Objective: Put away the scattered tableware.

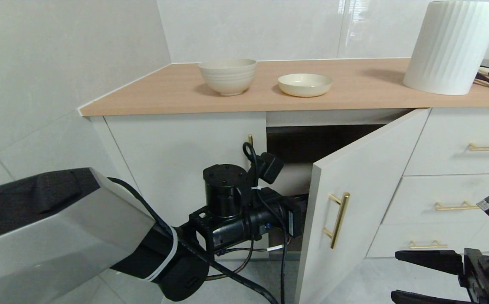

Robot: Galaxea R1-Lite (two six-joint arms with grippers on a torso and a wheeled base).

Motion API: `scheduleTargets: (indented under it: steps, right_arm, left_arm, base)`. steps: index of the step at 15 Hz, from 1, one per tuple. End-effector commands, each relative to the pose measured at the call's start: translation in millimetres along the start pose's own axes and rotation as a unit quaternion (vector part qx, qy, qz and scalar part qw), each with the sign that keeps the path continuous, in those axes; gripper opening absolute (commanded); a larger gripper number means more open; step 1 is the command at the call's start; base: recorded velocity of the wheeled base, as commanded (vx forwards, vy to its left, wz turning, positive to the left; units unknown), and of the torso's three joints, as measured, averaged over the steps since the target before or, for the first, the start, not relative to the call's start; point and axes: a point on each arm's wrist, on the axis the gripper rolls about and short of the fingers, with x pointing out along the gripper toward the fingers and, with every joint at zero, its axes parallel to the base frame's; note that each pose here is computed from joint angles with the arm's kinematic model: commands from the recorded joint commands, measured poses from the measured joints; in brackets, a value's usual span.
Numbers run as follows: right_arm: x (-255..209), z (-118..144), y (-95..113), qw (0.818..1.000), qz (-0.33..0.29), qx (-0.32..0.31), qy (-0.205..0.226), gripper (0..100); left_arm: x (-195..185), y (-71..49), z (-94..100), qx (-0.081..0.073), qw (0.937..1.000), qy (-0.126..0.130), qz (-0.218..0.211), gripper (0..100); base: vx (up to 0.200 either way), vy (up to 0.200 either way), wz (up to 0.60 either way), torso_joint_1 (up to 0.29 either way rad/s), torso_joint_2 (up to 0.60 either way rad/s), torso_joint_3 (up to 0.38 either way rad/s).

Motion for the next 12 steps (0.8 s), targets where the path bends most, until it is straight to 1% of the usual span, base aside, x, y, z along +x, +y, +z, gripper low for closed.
scheduleTargets:
  steps: [1, 3, 4, 6, 7, 8, 9, 10, 11, 12]
  right_arm:
    - [1.6, -0.5, -1.0, 1.000, 0.000, 0.002, 0.004, 100]
    - [1.9, -0.6, -1.2, 1.000, 0.000, 0.003, 0.004, 100]
    - [1.6, -0.9, -1.1, 1.000, 0.000, 0.003, 0.004, 100]
    - [1.4, -3.9, -1.5, 1.000, -0.001, 0.005, 0.008, 100]
    - [1.4, -4.3, -1.6, 1.000, -0.002, 0.005, 0.009, 100]
    - [0.6, -4.5, -1.2, 1.000, -0.002, 0.004, 0.008, 100]
    - [-0.9, -3.5, -0.1, 1.000, -0.001, 0.002, 0.003, 100]
    - [-3.3, -3.1, 1.5, 1.000, 0.001, -0.001, -0.002, 100]
    - [-5.9, -2.7, 3.1, 1.000, 0.002, -0.005, -0.008, 100]
    - [-8.5, -2.0, 4.9, 1.000, 0.004, -0.009, -0.014, 100]
  left_arm:
    - [3.4, 0.9, 1.2, 0.000, 1.0000, -0.002, -0.001, 0]
    - [20.1, 4.7, 7.8, 0.002, 1.0000, -0.004, -0.002, 0]
    - [28.9, 7.2, 8.1, 0.001, 1.0000, -0.001, -0.002, 0]
    - [32.5, 9.9, 3.3, -0.003, 1.0000, 0.008, 0.000, 0]
    - [34.4, 9.8, 3.7, -0.003, 1.0000, 0.007, -0.001, 0]
    - [39.8, 9.8, 8.3, -0.003, 0.9999, 0.010, -0.001, 0]
    - [41.3, 7.8, 9.4, -0.006, 0.9998, 0.017, -0.001, 0]
    - [43.7, 2.5, 11.1, -0.006, 0.9998, 0.019, -0.004, 0]
    - [48.0, -9.0, 13.3, -0.002, 0.9997, 0.015, -0.018, 0]
    - [52.5, -27.6, 18.6, 0.004, 0.9994, 0.007, -0.034, 0]
  base:
    - [-0.200, 0.000, 0.00, 0.002, 0.01, 0.007]
    - [0.000, 0.000, 0.00, 0.000, 0.00, 0.000]
    - [0.000, 0.000, 0.00, 0.000, 0.00, 0.000]
    - [0.000, 0.000, 0.00, 0.000, 0.00, 0.000]
    - [0.000, 0.000, 0.00, 0.000, 0.00, 0.000]
    - [0.000, 0.000, 0.00, 0.000, 0.00, 0.000]
    - [0.000, 0.000, 0.00, 0.000, 0.00, 0.000]
    - [0.000, 0.000, 0.00, 0.000, 0.00, 0.000]
    - [0.000, 0.000, 0.00, 0.000, 0.00, 0.000]
    - [0.000, 0.000, 0.00, 0.000, 0.00, 0.000]
